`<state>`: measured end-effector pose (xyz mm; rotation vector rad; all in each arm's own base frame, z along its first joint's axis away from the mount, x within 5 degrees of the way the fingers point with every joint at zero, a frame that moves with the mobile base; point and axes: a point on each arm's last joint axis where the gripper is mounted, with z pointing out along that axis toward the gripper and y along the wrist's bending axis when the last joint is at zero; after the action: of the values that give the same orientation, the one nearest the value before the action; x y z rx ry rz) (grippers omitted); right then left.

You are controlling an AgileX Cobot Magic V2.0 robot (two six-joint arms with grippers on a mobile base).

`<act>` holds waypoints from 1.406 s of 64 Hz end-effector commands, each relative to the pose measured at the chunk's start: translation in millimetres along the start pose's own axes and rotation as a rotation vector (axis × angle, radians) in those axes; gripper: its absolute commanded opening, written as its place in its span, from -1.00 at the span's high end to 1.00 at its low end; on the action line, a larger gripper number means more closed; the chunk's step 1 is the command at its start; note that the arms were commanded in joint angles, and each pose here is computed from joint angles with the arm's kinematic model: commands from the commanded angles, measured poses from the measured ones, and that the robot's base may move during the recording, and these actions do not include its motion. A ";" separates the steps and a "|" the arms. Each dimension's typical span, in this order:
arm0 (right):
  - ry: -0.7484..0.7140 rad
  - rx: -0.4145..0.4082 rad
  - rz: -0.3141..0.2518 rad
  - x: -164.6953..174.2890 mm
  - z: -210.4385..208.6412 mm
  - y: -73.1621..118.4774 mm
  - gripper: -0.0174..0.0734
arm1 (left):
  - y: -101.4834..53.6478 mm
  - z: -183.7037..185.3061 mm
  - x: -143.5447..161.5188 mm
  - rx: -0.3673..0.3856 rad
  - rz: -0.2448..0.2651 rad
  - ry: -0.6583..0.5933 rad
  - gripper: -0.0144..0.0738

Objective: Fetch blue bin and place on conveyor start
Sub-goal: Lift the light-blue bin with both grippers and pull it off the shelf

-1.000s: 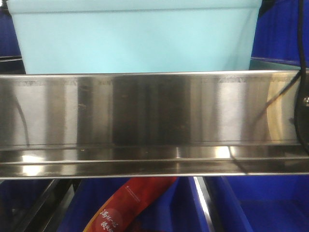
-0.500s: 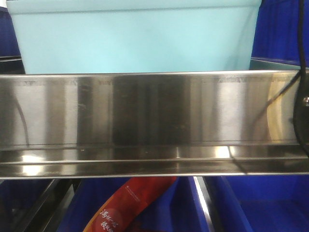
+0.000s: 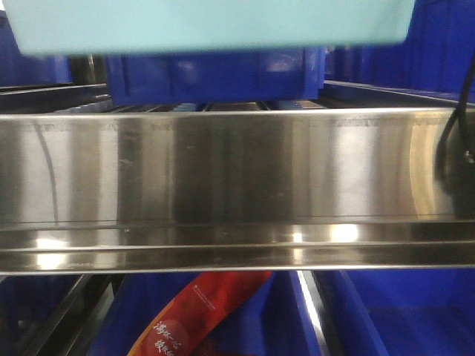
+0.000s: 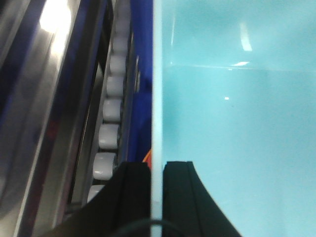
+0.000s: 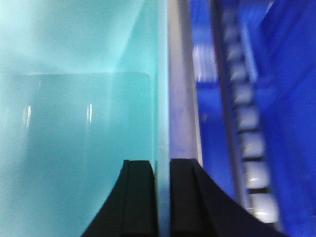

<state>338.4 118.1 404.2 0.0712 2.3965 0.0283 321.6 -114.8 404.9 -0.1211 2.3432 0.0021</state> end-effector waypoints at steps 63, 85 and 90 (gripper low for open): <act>-0.305 -0.035 0.009 -28.0 -111.6 -6.4 0.97 | 8.4 -104.5 -39.2 0.076 -0.048 -0.297 0.93; -0.312 -0.028 0.003 -29.3 -109.0 -5.6 0.97 | 9.0 -105.5 -40.8 0.066 -0.013 -0.316 0.93; -0.312 -0.028 0.003 -29.3 -109.0 -5.6 0.97 | 8.2 -105.9 -42.0 0.074 -0.012 -0.329 0.93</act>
<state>287.2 111.2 495.7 0.0851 2.1429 0.0563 278.9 -108.2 495.7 -0.1112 2.0919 -0.0511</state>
